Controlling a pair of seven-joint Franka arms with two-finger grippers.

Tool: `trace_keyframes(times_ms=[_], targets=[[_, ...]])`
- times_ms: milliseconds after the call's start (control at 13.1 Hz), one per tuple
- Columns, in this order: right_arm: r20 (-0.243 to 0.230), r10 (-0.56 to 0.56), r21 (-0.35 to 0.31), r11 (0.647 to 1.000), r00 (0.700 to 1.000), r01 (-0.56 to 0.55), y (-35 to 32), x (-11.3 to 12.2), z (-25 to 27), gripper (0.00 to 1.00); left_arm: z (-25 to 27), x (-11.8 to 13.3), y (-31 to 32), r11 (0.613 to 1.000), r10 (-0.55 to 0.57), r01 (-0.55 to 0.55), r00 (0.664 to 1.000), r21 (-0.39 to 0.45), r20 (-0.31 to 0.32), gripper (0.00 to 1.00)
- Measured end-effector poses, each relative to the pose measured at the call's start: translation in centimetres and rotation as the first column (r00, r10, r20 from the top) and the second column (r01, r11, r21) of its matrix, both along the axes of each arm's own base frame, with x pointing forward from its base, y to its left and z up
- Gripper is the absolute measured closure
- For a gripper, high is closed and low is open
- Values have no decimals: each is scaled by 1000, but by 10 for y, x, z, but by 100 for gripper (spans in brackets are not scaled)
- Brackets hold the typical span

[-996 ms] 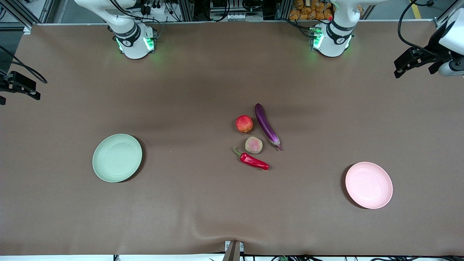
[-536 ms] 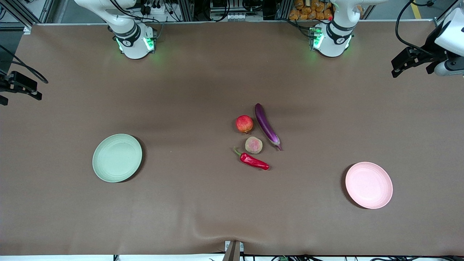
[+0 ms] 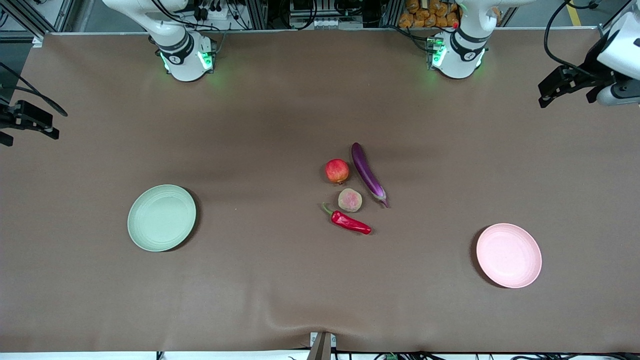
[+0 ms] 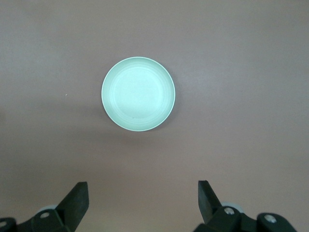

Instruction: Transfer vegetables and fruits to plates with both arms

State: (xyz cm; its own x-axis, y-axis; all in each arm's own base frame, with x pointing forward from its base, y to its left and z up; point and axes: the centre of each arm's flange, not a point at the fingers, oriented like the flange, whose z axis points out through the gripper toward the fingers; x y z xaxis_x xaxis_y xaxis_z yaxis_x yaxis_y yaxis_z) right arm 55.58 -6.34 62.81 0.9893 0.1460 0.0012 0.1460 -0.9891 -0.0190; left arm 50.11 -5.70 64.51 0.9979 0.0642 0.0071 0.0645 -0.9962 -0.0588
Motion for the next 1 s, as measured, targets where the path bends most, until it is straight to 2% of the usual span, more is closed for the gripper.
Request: trace_keyframes(times_ms=[460,766,996], targets=[[-2,-1,6,1000,1000,1,0,0,-1,0,-89,73,-30,1000,-3,3,1000,-23,21,0],[-4,-3,6,1000,1000,3,-1,0,-2,0,-168,103,-108,988,147,-145,989,-52,33,0],[-5,-4,6,1000,1000,4,-1,0,-2,0,-232,120,-171,952,295,-289,954,-95,51,0]])
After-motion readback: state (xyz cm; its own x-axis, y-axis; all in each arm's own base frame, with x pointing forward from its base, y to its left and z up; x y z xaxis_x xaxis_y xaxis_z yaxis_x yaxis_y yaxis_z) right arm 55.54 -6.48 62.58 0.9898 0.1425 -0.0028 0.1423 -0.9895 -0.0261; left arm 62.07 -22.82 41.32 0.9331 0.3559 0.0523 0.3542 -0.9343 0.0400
